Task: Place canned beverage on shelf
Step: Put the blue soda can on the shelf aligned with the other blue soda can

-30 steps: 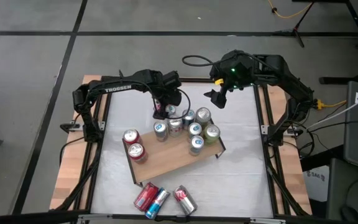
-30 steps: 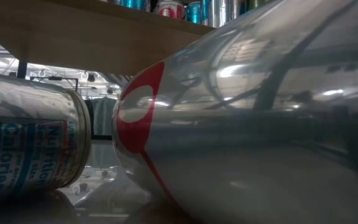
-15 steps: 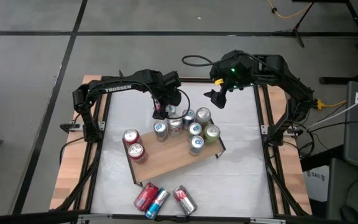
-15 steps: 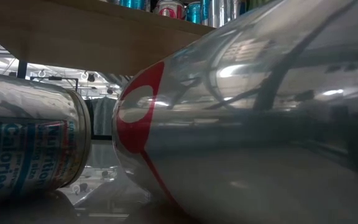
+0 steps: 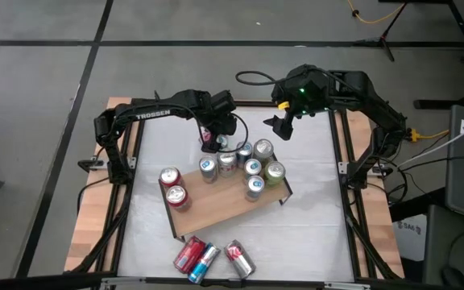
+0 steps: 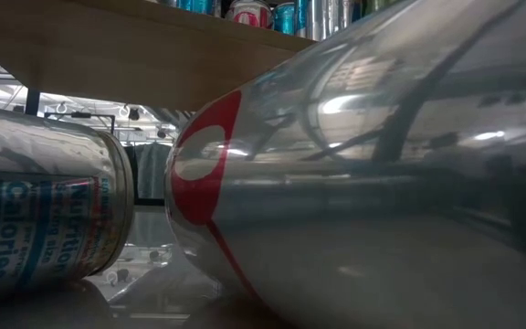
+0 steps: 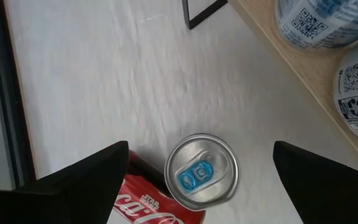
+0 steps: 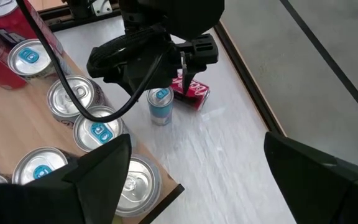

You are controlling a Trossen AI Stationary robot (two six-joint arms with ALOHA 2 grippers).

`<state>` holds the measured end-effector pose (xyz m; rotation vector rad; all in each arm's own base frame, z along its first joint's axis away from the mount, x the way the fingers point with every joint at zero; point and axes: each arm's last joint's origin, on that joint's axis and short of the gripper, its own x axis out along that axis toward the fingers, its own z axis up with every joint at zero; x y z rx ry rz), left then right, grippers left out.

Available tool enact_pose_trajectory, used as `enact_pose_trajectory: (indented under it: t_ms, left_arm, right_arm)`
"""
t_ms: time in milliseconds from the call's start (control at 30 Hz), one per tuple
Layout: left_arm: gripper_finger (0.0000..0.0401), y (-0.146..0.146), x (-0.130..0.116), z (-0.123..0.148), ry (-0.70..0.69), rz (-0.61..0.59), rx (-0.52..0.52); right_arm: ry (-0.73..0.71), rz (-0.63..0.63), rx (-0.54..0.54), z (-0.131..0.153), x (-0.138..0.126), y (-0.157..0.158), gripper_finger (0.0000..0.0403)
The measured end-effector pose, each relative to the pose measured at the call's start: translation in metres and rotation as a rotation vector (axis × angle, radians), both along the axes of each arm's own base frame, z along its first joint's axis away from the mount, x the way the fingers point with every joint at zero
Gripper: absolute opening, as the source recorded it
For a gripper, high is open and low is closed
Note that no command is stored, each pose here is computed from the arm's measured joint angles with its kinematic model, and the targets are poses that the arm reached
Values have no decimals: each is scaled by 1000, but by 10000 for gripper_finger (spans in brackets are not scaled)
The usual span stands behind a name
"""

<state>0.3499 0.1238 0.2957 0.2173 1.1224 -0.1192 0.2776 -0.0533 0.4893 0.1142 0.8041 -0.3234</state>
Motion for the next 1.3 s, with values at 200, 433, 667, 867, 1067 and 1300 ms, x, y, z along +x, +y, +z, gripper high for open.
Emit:
enact_pose_trajectory:
  t_ms: [200,433,667,867,1067,1300]
  left_arm:
    - [393,0,-1,0,12,0,-5]
    - [393,-1,0,-5,5,-1,-10]
    - [393,-1,-2,-27,28,1,-9]
    - [393,-3,-1,-40,17,-5,-4]
    - [393,-3,0,-47,8,-6,-1]
    - [392,-3,-1,-54,29,11,44]
  right_arm:
    - [-23,0,-4,2,2,0,356]
    - [-30,-1,-5,2,2,0,356]
    - [-63,-1,-11,4,4,-1,356]
    - [-71,-1,-12,5,5,-1,356]
    - [-71,0,-12,5,5,-1,356]
    - [-70,0,-12,5,5,-1,356]
